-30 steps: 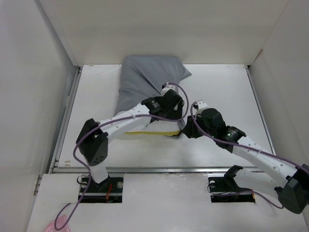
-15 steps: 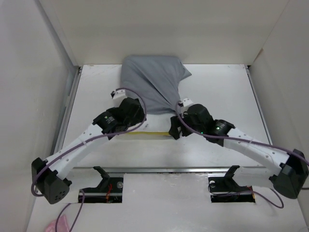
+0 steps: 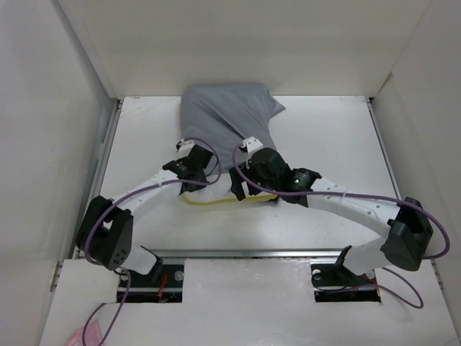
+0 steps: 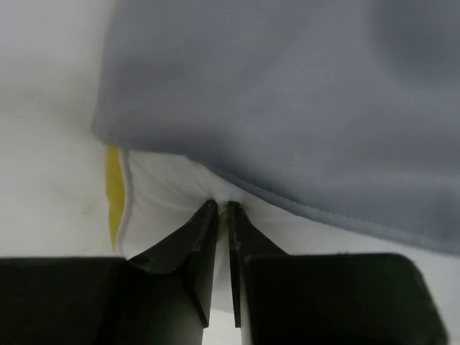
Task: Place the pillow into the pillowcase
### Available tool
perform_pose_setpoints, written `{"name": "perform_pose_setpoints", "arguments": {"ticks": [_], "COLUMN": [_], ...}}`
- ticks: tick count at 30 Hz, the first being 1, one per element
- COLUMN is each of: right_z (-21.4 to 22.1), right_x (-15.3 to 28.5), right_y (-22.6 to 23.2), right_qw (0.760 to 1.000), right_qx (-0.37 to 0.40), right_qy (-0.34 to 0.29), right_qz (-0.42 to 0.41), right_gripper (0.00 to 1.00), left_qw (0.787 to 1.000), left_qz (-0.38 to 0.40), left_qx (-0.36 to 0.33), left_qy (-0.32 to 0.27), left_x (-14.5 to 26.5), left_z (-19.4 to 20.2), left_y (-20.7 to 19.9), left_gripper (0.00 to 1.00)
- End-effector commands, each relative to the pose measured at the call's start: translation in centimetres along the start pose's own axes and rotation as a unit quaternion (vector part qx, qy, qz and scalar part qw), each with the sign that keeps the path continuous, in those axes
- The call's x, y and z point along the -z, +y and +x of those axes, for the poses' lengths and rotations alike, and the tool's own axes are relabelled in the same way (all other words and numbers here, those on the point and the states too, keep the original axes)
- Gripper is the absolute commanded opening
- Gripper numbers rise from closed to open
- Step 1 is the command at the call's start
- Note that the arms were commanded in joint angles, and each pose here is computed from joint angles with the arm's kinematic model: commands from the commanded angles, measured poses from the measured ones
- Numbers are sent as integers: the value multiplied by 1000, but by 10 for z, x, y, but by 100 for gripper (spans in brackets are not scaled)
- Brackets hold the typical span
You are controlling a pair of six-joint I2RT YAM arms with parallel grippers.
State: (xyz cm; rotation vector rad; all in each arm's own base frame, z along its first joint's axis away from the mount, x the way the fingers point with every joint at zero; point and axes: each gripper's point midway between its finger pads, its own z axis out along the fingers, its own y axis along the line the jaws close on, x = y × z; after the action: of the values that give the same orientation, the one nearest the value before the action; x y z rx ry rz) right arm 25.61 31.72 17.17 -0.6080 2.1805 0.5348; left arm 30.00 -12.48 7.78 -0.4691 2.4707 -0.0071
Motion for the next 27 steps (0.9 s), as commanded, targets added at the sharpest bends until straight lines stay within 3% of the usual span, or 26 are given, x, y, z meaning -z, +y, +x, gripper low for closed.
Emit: {"name": "perform_pose_setpoints", "arguments": {"ticks": [1,3,6,7,8,11,17,22,25,26,27], "right_z": [-27,-11,10,12,13,17,17,33,55,55,56], "right_x": [7,6,8,8,10,4,-25,-67,-90,-90,-91], "right_y": [-4,-7,-8,-9,-10,-18,-37,-59,-64,-64,-61], "right_qw": [999,1000,1000,1000,999,999,996,987,987,987,988], "right_qx": [2,9,28,27,35,40,25,-6,-23,-29,-30], "right_qy": [-40,-24,-4,-8,-12,-14,-48,-52,-26,-27,-24], "right_qz": [18,18,4,2,1,21,77,149,158,158,149], "right_gripper": [91,91,100,100,100,100,100,98,77,39,23], "left_qw": [989,982,984,986,986,989,996,998,997,997,996], "left_qz": [120,152,149,143,152,132,82,67,70,80,91], "left_qx": [-58,-92,-96,-86,-74,-51,-33,-21,-9,-3,-5], "left_qy": [63,57,27,9,-5,-32,-20,-1,-8,-14,-24], "left_x": [24,51,82,87,100,110,84,68,67,70,70], "left_z": [51,58,47,37,29,16,28,43,37,33,30], "left_y": [-58,-83,-88,-86,-87,-71,-30,-18,-17,-20,-23], "left_gripper": [8,6,17,49,66,87,90,90,92,92,92]}}
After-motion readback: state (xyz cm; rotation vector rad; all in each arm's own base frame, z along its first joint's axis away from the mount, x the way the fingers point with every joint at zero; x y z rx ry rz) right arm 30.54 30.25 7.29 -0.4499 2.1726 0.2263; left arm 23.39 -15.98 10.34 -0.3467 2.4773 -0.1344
